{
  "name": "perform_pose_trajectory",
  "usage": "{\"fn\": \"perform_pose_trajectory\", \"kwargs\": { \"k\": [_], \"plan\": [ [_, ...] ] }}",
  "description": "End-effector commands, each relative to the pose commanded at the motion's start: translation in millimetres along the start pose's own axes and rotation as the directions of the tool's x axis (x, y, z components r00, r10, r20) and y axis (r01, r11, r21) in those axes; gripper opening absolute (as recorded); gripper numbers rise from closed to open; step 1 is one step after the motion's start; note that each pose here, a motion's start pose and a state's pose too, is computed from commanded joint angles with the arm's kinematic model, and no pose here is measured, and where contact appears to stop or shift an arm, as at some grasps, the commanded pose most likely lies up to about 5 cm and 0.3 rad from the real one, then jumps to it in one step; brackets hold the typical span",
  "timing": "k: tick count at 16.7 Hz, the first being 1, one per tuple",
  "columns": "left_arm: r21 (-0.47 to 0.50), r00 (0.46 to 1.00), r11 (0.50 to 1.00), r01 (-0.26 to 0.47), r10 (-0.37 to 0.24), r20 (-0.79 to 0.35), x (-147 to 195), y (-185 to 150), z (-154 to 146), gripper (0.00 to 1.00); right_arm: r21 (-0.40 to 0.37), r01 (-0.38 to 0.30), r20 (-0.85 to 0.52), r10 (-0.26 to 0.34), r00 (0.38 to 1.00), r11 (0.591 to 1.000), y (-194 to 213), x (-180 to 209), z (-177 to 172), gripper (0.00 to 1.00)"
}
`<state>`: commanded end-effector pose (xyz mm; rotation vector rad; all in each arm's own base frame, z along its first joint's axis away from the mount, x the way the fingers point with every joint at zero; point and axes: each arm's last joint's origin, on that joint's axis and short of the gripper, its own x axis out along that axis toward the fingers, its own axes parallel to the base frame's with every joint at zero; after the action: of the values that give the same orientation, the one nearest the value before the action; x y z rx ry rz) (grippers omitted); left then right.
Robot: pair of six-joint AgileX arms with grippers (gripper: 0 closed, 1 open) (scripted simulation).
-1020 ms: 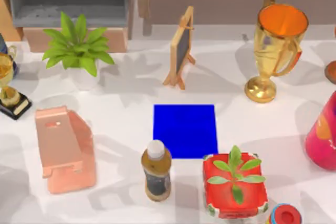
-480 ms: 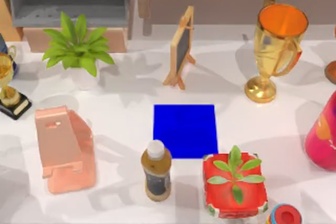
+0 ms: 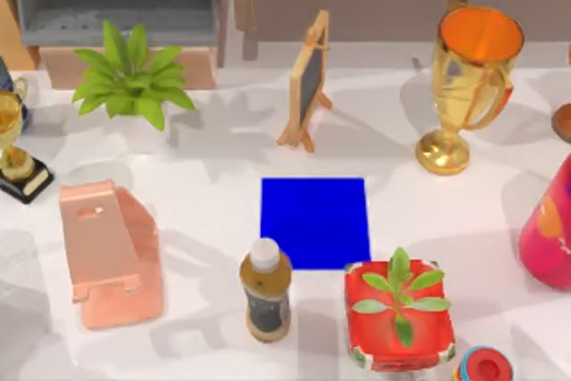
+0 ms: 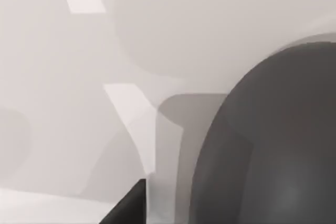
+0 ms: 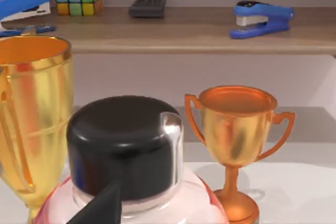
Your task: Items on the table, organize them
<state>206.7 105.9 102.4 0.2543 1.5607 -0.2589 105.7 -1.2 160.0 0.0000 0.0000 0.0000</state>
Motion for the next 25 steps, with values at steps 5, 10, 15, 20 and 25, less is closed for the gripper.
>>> {"fn": "perform_pose_trajectory", "kwargs": {
  "k": [5,10,15,20,25],
  "plan": [
    [0.0,1.0,1.0,0.0,0.0,0.0,0,0,0,0.0,0.0,0.0,0.0,0.0,1.0,1.0,0,0,0,1.0],
    [-0.004,1.0,1.0,-0.004,0.004,0.02,-12,1,1,0.0,0.0,0.0,0.0,0.0,1.0,1.0,0,0,0,1.0],
    [0.001,1.0,1.0,0.0,0.0,0.016,-48,5,6,0.0,0.0,0.0,0.0,0.0,1.0,1.0,0,0,0,1.0],
    [-0.001,1.0,1.0,0.008,-0.008,0.008,-101,1,2,0.0,0.0,0.0,0.0,0.0,1.0,1.0,0,0,0,1.0],
    [-0.004,1.0,1.0,-0.004,0.004,0.019,-111,0,1,0.0,0.0,0.0,0.0,0.0,1.0,1.0,0,0,0,1.0]
  ]
}}
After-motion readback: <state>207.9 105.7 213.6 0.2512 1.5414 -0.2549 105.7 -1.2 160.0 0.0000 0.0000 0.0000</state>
